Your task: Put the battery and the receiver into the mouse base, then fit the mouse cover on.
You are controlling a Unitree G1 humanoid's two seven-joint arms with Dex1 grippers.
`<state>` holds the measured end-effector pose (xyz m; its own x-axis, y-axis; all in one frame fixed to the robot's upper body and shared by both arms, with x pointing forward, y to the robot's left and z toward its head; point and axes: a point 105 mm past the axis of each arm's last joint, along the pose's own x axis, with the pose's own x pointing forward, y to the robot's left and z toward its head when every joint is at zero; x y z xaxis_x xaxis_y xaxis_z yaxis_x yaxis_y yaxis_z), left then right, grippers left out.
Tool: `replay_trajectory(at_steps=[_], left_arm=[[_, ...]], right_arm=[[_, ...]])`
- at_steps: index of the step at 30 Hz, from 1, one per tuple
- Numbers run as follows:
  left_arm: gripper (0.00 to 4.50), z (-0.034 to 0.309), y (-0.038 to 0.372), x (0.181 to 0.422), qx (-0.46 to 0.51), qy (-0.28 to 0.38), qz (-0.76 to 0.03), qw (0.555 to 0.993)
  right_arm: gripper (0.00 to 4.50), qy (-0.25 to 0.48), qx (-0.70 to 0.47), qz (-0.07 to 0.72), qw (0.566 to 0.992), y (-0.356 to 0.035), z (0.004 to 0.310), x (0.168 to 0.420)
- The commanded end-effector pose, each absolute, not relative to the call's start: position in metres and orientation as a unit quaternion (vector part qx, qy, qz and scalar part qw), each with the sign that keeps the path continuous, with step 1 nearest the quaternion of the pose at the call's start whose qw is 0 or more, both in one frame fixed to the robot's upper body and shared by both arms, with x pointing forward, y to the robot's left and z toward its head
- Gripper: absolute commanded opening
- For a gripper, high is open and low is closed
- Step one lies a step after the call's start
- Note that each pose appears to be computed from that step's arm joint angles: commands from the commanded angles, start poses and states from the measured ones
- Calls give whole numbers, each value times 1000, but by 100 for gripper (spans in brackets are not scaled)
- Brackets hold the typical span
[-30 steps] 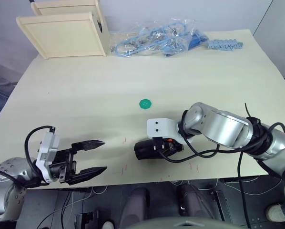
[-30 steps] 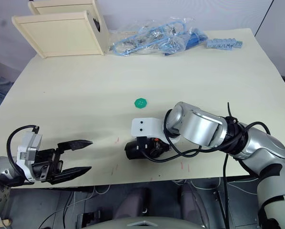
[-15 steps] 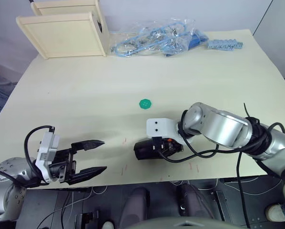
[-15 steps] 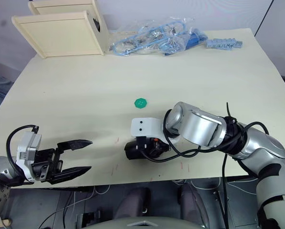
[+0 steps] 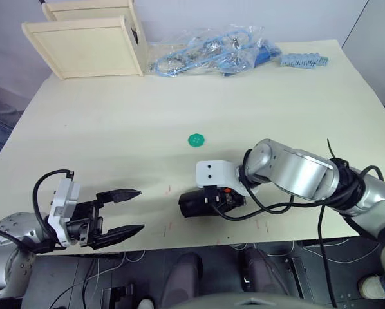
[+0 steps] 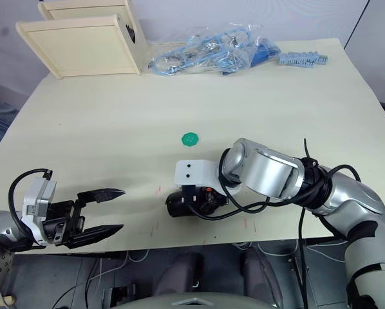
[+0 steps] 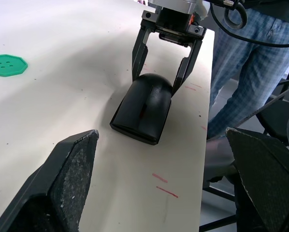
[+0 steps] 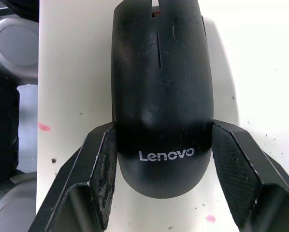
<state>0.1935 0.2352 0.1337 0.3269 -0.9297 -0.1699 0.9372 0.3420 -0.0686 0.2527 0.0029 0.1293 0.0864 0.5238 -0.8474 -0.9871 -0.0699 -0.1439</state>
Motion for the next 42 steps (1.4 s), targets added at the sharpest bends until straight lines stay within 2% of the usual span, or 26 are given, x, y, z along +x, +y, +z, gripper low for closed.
replay_trajectory(at_steps=[1,2,6,19,27,29,33,42], left_arm=[[450,141,237,192,31,77,-574,815],[450,141,237,193,31,77,-574,815],[450,140,237,193,31,78,-574,815],[450,140,237,194,30,76,-572,816],[450,141,238,194,31,77,-570,817],[450,142,238,195,31,77,-570,817],[450,142,238,195,32,77,-571,817],[450,143,237,196,33,78,-571,816]], right_arm=[[249,271,-389,618,627,6,139,253],[249,272,-389,619,626,6,138,253],[389,269,-386,617,630,6,139,255],[389,243,-364,641,631,5,152,244],[389,124,-284,674,670,12,177,236],[389,98,-268,690,665,13,179,230],[389,109,-248,681,680,13,172,238],[389,132,-260,670,682,8,152,245]])
